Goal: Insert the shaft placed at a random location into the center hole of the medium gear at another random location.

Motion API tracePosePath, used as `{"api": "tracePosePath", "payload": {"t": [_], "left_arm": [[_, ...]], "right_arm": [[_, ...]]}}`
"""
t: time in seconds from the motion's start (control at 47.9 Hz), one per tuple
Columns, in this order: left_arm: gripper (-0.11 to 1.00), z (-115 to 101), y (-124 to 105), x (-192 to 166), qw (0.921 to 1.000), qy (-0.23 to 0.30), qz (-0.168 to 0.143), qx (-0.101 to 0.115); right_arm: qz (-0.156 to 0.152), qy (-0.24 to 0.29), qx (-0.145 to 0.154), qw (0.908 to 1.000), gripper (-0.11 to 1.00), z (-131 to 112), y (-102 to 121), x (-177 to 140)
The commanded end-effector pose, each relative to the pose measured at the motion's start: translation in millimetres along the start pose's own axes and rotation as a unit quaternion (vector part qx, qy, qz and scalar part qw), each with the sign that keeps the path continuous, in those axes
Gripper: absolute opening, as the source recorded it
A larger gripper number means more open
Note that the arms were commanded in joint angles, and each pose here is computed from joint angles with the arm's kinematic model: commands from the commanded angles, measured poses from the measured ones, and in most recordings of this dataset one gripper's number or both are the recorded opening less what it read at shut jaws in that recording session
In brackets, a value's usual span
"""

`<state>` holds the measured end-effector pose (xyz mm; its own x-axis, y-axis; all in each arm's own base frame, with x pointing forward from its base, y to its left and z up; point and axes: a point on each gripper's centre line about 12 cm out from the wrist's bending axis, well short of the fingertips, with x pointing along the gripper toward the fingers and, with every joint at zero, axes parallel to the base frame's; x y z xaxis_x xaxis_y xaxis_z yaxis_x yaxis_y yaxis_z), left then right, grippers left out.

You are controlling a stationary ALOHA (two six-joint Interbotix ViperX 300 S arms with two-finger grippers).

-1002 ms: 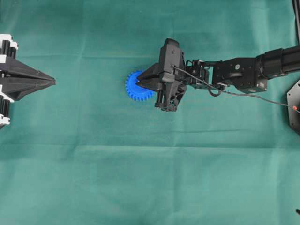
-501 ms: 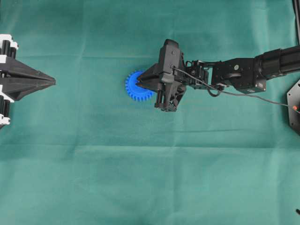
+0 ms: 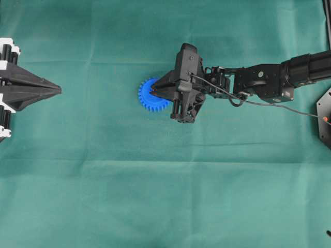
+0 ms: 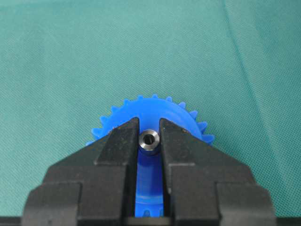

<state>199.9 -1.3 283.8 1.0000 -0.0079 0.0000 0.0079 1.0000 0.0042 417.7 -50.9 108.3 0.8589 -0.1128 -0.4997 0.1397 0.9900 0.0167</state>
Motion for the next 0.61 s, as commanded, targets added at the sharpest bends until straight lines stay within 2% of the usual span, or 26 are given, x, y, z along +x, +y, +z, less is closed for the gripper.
{"api": "tracePosePath", "payload": {"t": [0.0, 0.042, 0.083, 0.25, 0.334, 0.376, 0.48, 0.584], "left_arm": [[0.00, 5.5, -0.3, 2.5, 1.0000, -0.005, -0.001, 0.001], [0.00, 5.8, -0.3, 2.3, 1.0000, -0.006, -0.001, 0.001], [0.00, 5.1, -0.3, 2.2, 1.0000, -0.005, -0.001, 0.001], [0.00, 4.7, -0.3, 2.3, 1.0000, -0.002, -0.001, 0.001], [0.00, 4.5, -0.3, 2.3, 1.0000, -0.001, -0.001, 0.001], [0.00, 3.9, -0.3, 2.2, 1.0000, 0.000, -0.001, 0.001], [0.00, 4.5, -0.3, 2.3, 1.0000, -0.001, -0.001, 0.001], [0.00, 4.0, -0.6, 2.2, 1.0000, -0.001, -0.002, 0.001]], "right_arm": [[0.003, -0.024, -0.004, 0.9997, 0.14, 15.1, 3.0, -1.1], [0.003, -0.025, -0.004, 0.9997, 0.15, 15.4, 2.9, -1.6], [0.003, -0.025, -0.004, 0.9997, 0.22, 15.4, 3.0, -1.1], [0.005, -0.024, -0.005, 0.9997, 0.71, 14.7, 5.5, -1.3], [0.005, -0.024, -0.004, 0.9997, 0.89, 14.7, 5.5, -1.3], [0.005, -0.025, -0.004, 0.9997, 0.89, 15.3, 5.4, -1.6], [0.005, -0.025, -0.004, 0.9997, 0.78, 15.3, 5.4, -1.6], [0.005, -0.029, -0.004, 0.9996, 0.79, 18.2, 5.5, -2.8]]}}
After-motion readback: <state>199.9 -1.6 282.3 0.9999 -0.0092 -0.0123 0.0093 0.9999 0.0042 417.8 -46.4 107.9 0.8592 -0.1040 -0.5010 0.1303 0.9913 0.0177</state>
